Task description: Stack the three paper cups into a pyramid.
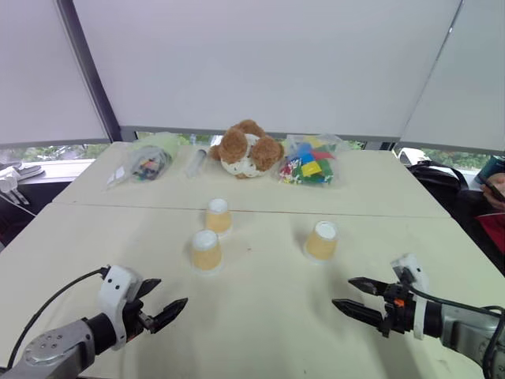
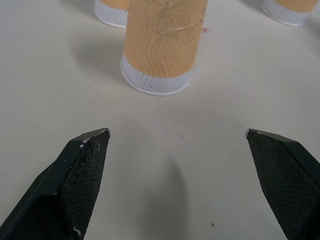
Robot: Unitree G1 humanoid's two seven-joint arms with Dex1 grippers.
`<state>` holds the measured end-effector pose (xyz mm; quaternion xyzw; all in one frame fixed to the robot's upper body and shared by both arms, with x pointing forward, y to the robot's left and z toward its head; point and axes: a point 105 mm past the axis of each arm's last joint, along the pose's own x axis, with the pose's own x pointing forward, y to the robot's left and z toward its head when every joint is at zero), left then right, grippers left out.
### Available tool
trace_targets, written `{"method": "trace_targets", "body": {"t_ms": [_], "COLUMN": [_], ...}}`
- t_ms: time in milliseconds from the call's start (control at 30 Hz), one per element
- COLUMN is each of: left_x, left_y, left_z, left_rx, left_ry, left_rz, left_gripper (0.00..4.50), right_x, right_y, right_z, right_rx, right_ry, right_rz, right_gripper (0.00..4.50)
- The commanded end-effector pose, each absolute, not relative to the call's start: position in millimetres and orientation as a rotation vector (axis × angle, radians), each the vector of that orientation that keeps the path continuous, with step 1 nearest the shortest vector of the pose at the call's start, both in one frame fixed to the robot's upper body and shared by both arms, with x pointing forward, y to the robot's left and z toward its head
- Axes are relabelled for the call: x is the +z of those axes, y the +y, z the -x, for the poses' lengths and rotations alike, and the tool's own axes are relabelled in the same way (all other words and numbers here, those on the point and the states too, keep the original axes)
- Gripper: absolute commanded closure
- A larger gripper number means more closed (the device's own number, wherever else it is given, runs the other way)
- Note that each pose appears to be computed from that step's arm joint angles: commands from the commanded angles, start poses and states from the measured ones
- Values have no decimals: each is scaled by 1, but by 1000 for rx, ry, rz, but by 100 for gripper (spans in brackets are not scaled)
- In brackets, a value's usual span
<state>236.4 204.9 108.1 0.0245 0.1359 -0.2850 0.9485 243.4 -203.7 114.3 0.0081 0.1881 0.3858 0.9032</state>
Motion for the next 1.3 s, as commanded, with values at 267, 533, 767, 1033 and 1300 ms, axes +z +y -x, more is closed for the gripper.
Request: {"method": "trace_targets", "body": {"t_ms": [267, 533, 767, 1033, 1300], "left_x": [121, 119, 128, 160, 169], "left_y": [208, 219, 228, 209, 185], "left_z": [-241, -247, -253, -282, -329], "left_rx": [-553, -494, -506, -781, -884], "left_ry": [207, 200, 186, 160, 80], "left_rz": [-69, -68, -127, -251, -231], "left_gripper": [0, 0, 0, 0, 0], "right_x": [124, 124, 124, 149, 161], "right_y": [-206, -204, -214, -184, -154], "right_z": [-251, -256, -264, -240, -236], "right_rx": [817, 824, 776, 942, 982], "right_ry": [362, 357, 354, 388, 339], "right_rz": [36, 45, 73, -9, 15], "right_gripper": [10, 10, 10, 10, 10]}}
